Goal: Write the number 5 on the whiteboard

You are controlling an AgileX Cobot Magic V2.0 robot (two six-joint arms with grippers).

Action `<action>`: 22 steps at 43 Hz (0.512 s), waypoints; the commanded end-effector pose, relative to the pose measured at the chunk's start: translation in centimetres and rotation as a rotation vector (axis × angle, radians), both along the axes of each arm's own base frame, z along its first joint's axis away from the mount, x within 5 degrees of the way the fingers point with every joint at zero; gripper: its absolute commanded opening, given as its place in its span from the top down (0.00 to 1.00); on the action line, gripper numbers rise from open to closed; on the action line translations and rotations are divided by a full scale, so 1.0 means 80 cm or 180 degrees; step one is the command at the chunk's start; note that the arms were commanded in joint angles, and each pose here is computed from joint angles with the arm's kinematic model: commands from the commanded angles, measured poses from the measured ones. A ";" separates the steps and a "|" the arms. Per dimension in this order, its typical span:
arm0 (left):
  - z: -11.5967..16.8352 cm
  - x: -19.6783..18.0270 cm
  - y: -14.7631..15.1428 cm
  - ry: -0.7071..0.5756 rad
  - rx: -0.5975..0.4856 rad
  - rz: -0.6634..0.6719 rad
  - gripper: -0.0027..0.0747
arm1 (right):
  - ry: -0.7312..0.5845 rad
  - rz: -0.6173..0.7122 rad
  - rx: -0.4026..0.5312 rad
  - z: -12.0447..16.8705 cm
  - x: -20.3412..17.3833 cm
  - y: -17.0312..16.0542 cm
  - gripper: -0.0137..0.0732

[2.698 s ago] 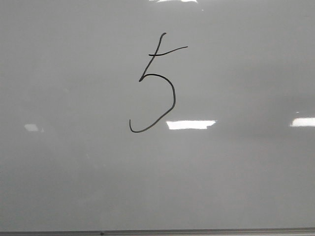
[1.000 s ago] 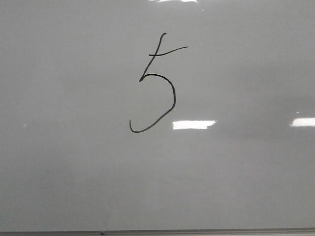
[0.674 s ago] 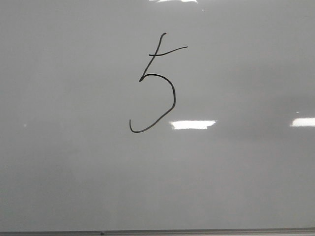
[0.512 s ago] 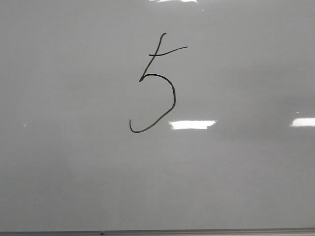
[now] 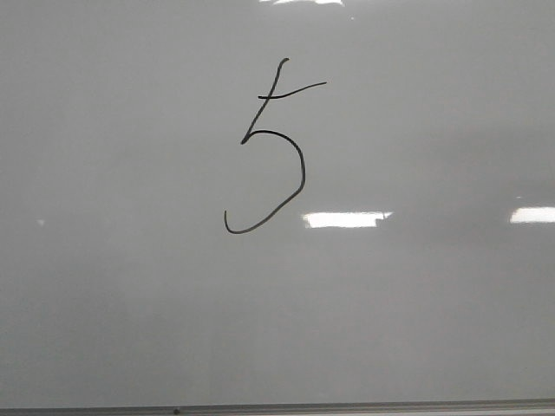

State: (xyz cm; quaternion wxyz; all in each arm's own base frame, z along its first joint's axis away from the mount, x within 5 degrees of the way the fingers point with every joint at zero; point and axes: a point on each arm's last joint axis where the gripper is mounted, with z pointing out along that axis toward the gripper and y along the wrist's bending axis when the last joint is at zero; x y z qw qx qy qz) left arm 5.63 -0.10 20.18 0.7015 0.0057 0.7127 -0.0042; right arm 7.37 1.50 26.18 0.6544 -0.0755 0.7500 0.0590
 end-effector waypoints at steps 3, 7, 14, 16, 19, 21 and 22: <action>0.009 -0.001 0.000 -0.0284 -0.0064 0.0000 0.99 | -0.0465 -0.0359 0.0148 -0.004 -0.009 -0.012 0.92; 0.009 -0.001 0.000 -0.0284 -0.0064 0.0000 0.99 | -0.0404 -0.0462 0.0115 -0.029 -0.016 -0.015 0.92; 0.009 -0.001 0.000 -0.0284 -0.0064 0.0000 0.99 | -0.0408 -0.0486 0.0144 -0.066 -0.024 -0.015 0.92; 0.009 -0.001 0.000 -0.0284 -0.0064 0.0000 0.99 | -0.0411 -0.0496 0.0148 -0.075 -0.024 -0.015 0.92; 0.009 -0.001 0.000 -0.0284 -0.0064 0.0000 0.99 | -0.0263 -0.0483 0.0143 -0.081 -0.024 -0.015 0.92; 0.009 -0.001 0.000 -0.0284 -0.0064 0.0000 0.99 | -0.0242 -0.0480 0.0141 -0.082 -0.024 -0.015 0.92; 0.009 -0.001 0.000 -0.0284 -0.0064 0.0000 0.99 | -0.0231 -0.0478 0.0140 -0.082 -0.024 -0.015 0.92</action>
